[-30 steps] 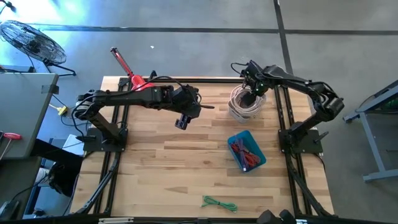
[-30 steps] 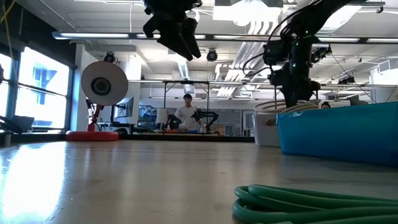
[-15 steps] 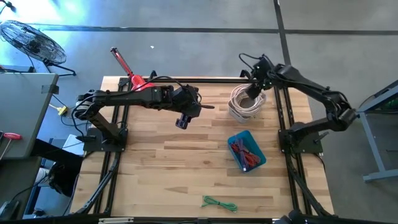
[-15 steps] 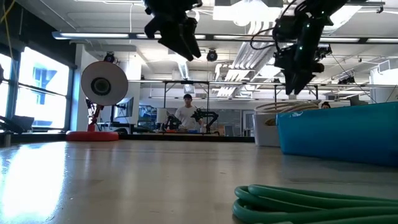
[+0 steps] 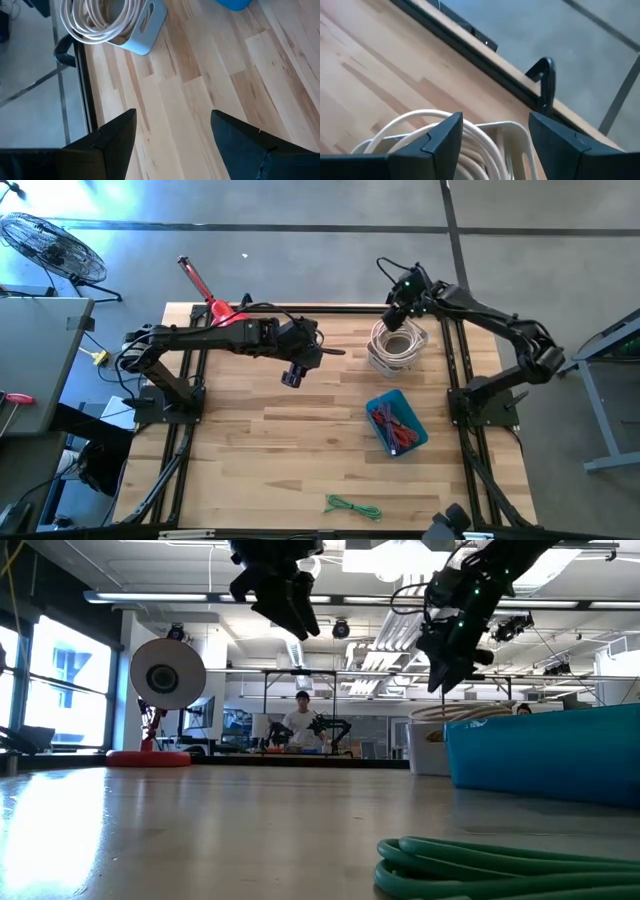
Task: Pick & Place USB Port
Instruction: Put the white HDMI cable into the white bin, then put the green charger cable into the blue bin
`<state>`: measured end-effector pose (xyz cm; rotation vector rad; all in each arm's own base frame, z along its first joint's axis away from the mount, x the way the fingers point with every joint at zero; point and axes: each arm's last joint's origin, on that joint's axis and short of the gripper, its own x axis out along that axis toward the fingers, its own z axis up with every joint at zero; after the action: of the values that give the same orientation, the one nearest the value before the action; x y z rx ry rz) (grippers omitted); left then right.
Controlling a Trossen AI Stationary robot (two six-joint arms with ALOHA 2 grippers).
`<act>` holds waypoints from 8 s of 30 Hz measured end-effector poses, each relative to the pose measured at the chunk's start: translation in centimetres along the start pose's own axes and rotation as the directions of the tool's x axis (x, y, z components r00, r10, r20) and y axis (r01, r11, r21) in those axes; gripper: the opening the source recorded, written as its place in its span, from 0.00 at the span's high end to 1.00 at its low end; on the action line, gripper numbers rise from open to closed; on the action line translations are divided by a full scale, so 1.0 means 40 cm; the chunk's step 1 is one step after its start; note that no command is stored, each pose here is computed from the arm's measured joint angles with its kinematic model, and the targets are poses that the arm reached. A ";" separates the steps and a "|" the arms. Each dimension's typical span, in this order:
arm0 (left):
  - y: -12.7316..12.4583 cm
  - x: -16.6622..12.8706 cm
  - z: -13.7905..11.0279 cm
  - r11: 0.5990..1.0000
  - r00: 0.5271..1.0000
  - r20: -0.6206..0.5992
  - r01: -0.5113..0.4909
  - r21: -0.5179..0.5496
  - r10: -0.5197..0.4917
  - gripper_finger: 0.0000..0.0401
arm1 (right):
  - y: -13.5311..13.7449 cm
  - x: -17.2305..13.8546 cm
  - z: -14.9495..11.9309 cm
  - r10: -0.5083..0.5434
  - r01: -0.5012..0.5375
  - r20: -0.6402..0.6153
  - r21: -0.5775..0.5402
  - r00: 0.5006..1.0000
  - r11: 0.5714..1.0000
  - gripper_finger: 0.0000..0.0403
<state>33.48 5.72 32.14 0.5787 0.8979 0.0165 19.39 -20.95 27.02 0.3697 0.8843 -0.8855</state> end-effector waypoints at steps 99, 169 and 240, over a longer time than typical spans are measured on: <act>-0.051 0.028 -0.050 0.976 0.977 -0.085 0.184 -0.119 -0.195 0.38 | 0.775 -0.274 -0.573 0.781 -0.845 -0.392 -0.439 0.487 0.306 0.45; -0.201 -0.123 0.035 0.973 0.975 0.015 0.219 0.069 -0.220 0.38 | 0.974 -0.208 -0.775 0.486 -0.677 -0.572 -0.176 0.661 0.715 0.45; -0.291 -0.232 0.076 0.938 0.941 0.136 0.278 0.207 -0.309 0.38 | 0.916 -0.304 -0.627 0.026 -0.159 -0.407 -0.296 0.913 0.942 1.00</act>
<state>27.28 -7.88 34.80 0.6036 0.8191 -0.3862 31.79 22.66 19.18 0.3064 1.3582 -0.5658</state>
